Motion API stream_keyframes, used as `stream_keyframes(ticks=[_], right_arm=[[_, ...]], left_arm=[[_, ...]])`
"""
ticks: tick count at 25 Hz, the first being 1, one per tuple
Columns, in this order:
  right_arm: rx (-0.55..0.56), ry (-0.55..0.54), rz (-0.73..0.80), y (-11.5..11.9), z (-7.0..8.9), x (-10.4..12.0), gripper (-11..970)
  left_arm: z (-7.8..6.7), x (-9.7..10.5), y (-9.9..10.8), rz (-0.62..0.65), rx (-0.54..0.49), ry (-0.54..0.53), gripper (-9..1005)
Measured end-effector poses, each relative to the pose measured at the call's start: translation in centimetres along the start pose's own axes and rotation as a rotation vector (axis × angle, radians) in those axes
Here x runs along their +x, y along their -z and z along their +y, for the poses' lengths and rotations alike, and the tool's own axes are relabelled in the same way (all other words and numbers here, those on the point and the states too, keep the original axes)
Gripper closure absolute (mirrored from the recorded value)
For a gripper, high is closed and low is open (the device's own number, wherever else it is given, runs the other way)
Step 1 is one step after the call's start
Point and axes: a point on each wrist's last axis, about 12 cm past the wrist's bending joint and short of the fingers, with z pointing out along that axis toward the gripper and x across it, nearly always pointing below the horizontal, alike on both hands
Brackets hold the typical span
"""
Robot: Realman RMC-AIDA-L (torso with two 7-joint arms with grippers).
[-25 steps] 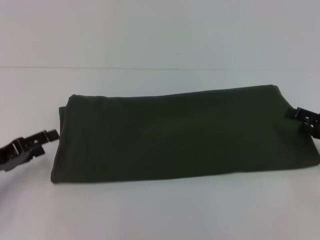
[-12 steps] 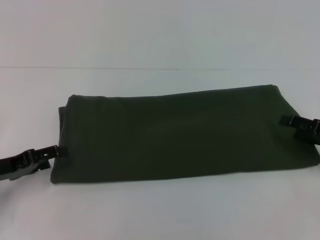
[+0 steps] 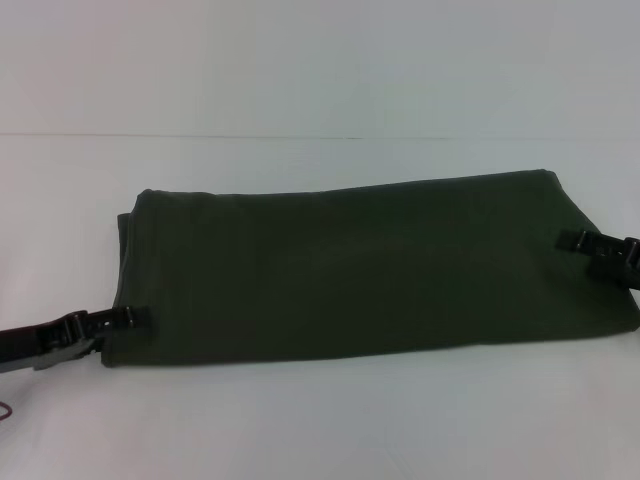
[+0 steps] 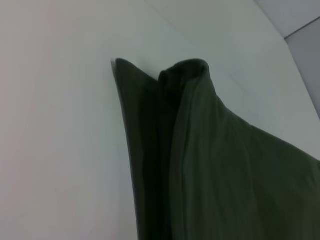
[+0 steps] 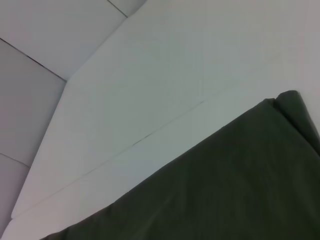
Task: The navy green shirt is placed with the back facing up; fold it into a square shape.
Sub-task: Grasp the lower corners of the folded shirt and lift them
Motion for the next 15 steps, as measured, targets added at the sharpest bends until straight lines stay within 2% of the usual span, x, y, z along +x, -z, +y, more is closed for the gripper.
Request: stream_keyframes(ticks=[7, 12, 15], right_arm=[[-0.002, -0.002, 0.001, -0.01, 0.01, 0.08, 54], [-0.001, -0.005, 0.002, 0.08, -0.08, 0.21, 59], [-0.001, -0.006, 0.003, 0.12, -0.11, 0.25, 62]], left_arm=[[0.00, -0.02, -0.01, 0.013, -0.009, 0.009, 124], [0.08, -0.28, -0.19, 0.074, -0.058, 0.014, 131], [0.06, -0.40, -0.36, 0.091, -0.076, 0.014, 231]])
